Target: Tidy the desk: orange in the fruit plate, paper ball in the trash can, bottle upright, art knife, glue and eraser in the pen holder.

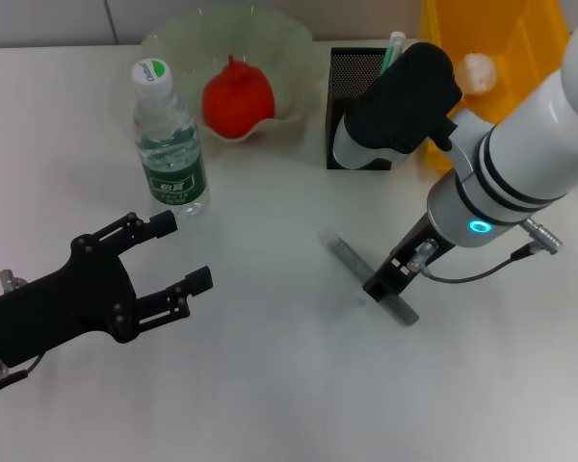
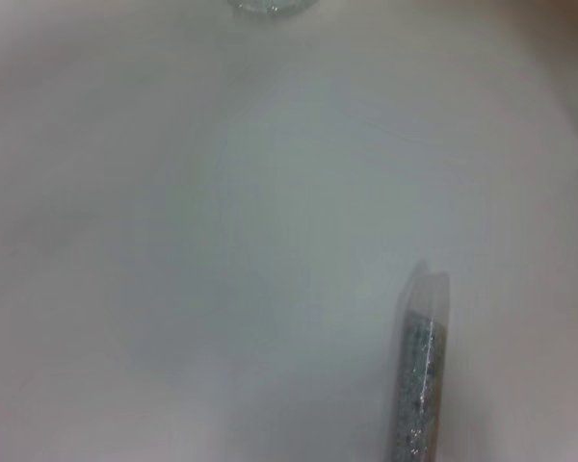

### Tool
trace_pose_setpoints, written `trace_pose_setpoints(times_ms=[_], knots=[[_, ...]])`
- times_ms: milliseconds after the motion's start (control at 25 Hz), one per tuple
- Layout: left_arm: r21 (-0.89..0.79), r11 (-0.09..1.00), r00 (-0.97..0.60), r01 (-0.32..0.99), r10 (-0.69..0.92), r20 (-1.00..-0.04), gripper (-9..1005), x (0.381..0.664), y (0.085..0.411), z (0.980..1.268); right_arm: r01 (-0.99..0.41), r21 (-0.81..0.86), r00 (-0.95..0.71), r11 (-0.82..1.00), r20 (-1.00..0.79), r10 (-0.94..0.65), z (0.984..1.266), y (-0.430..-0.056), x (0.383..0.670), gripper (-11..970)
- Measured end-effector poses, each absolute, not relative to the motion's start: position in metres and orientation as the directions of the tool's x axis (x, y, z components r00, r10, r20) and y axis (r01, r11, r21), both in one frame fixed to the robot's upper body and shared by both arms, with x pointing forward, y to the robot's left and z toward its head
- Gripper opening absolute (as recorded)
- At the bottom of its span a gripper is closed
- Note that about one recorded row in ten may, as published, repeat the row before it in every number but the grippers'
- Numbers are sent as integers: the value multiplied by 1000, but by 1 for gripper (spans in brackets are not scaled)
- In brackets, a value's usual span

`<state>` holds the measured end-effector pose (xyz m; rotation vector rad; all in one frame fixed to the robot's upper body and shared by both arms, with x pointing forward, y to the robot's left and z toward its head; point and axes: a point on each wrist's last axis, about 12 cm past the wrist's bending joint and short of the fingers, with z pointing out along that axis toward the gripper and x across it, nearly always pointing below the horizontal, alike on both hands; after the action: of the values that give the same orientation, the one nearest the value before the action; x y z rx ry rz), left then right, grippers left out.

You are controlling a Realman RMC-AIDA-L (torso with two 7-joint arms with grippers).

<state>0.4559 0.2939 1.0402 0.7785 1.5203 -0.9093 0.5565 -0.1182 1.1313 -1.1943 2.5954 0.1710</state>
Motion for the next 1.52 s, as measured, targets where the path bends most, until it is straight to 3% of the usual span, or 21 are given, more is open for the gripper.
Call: trace_pose_setpoints(times_ms=[160,480,920,1160,1360,1520], knots=[[-123,480,-135,869,-10,-991,816,457,294,1041,-757,-11,-622,653,-294,-726,1129,-118,559,522],[-121,479,-133,869,-8,-991,817,458,293,1041,-763,11,-621,646,-289,-729,1125,-114,558,424],[-121,482,-135,868,-7,-991,817,458,293,1041,-754,17,-638,657,-257,-725,1117,-116,562,420],[-125,483,-138,866,-8,-990,816,457,294,1040,-751,20,-639,660,-275,-718,1120,-116,562,234],[-127,485,-141,865,-9,-990,816,456,294,1040,-750,22,-636,661,-297,-712,1125,-117,560,186],[-128,486,-142,864,-10,-990,816,456,295,1040,-748,20,-623,664,-370,-690,1145,-121,559,148]])
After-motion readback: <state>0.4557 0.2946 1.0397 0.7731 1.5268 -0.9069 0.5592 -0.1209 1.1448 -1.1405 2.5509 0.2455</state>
